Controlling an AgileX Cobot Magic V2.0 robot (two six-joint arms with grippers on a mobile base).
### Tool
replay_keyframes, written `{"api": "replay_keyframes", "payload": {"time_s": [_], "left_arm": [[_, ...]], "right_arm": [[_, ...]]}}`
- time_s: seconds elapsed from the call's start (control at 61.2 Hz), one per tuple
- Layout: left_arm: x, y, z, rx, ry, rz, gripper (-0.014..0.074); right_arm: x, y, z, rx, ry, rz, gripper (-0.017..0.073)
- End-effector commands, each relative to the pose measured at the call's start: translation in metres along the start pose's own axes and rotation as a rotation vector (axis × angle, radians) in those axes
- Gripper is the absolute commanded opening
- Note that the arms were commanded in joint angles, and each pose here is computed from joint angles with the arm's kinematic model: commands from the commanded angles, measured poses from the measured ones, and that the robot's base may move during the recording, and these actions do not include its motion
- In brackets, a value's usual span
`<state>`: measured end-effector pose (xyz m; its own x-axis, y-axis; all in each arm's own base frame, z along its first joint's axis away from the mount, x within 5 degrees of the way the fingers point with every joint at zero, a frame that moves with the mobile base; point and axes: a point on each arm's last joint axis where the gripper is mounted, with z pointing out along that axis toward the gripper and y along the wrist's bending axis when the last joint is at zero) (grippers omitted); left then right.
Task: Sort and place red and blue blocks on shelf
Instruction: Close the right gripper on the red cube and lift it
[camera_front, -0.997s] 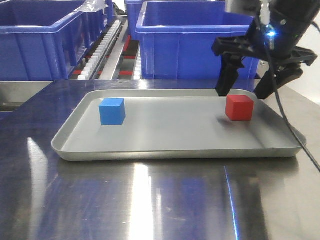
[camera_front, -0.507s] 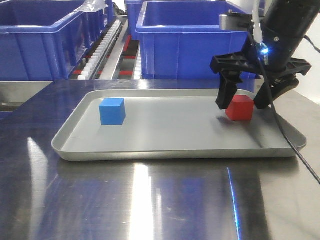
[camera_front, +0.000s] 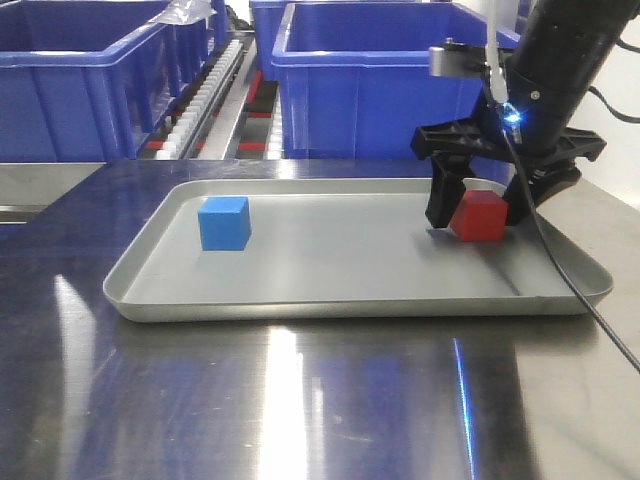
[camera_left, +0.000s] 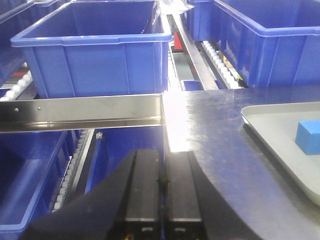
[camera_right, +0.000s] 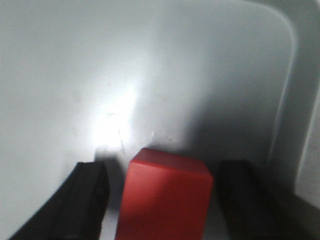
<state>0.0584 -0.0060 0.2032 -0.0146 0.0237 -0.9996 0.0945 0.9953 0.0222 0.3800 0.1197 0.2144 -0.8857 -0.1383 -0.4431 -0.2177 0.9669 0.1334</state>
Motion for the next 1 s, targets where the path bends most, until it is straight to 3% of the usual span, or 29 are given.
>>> {"api": "replay_keyframes", "payload": {"time_s": [0.0, 0.18, 0.441, 0.637, 0.801, 0.981], "left_arm": [[0.005, 0.001, 0.002, -0.015, -0.043, -0.017, 0.0147], [0.005, 0.001, 0.002, -0.015, -0.043, -0.017, 0.0147], [0.005, 0.001, 0.002, -0.015, -0.043, -0.017, 0.0147], [0.005, 0.001, 0.002, -0.015, -0.043, -0.017, 0.0147], [0.005, 0.001, 0.002, -0.015, -0.043, -0.017, 0.0147], [0.005, 0.001, 0.002, -0.015, -0.043, -0.017, 0.0147]], "right_arm": [[-0.017, 0.004, -0.029, -0.008, -0.115, -0.017, 0.0409], [-0.017, 0.004, -0.030, -0.009, -0.117, -0.018, 0.0045], [-0.021, 0.007, -0.061, -0.017, -0.192, -0.024, 0.0058], [-0.021, 0.014, -0.131, -0.036, -0.382, -0.038, 0.0058], [0.004, 0.012, -0.182, -0.040, -0.579, -0.036, 0.0058], [0.053, -0.005, -0.215, -0.007, -0.782, 0.002, 0.0058]]}}
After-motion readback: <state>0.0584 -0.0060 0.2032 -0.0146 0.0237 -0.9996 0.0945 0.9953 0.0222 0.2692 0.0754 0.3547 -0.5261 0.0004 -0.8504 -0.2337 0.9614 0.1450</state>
